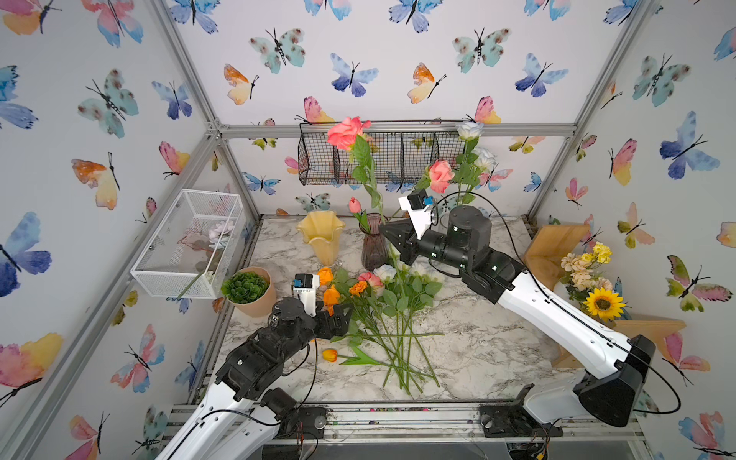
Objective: Arrange the flowers in different vases according to their colors
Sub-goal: Insert the flower into the vase.
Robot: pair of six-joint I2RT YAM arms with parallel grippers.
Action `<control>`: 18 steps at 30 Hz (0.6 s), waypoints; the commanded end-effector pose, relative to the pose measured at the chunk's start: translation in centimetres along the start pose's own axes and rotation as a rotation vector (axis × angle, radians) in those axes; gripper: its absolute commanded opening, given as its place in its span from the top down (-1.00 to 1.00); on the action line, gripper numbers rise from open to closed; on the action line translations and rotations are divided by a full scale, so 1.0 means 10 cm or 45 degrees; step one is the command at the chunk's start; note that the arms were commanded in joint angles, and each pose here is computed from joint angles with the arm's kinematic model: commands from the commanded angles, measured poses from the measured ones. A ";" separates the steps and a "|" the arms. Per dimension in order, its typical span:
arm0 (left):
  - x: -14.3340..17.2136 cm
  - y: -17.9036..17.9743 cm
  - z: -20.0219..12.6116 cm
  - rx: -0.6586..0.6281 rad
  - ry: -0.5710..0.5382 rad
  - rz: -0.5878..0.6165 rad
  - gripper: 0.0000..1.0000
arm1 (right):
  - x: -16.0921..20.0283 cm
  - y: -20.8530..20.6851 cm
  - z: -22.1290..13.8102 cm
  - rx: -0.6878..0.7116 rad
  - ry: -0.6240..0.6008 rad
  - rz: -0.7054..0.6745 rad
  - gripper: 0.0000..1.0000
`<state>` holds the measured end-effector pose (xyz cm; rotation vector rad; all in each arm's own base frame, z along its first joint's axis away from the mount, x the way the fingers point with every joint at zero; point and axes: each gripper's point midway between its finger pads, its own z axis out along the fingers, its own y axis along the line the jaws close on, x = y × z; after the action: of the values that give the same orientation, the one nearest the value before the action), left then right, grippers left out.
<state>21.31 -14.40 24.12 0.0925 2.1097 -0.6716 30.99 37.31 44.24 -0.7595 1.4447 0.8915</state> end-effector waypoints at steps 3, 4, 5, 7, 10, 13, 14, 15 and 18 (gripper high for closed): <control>0.00 0.03 0.02 -0.013 -0.011 0.004 -0.97 | -0.78 -0.45 0.20 0.138 -0.374 -0.095 0.96; 0.00 0.04 0.02 -0.014 -0.011 0.004 -0.97 | -0.84 -0.52 0.24 0.166 -0.408 -0.110 0.95; -0.01 0.04 0.02 -0.013 -0.012 0.003 -0.97 | -0.88 -0.58 0.30 0.190 -0.438 -0.132 0.95; -0.01 0.03 0.01 -0.012 -0.016 0.005 -0.97 | -0.92 -0.70 0.40 0.237 -0.481 -0.175 0.95; -0.01 0.03 0.01 -0.007 -0.017 0.006 -0.98 | -0.95 -0.83 0.58 0.257 -0.527 -0.208 0.96; 0.00 0.03 0.02 -0.008 -0.009 0.005 -0.97 | -0.97 -0.92 0.77 0.267 -0.545 -0.228 0.95; 0.00 0.03 0.03 -0.009 -0.007 0.006 -0.97 | -0.98 -0.95 0.82 0.271 -0.550 -0.233 0.95; 0.00 0.03 0.03 -0.008 -0.003 0.005 -0.97 | -0.98 -0.98 0.88 0.276 -0.548 -0.236 0.96; 0.00 0.04 0.04 -0.012 -0.002 0.004 -0.97 | -0.85 -1.09 1.03 0.298 -0.521 -0.239 0.95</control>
<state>21.52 -14.21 23.99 0.0815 2.1141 -0.6634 45.11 41.20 50.84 -0.5296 1.1048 0.7192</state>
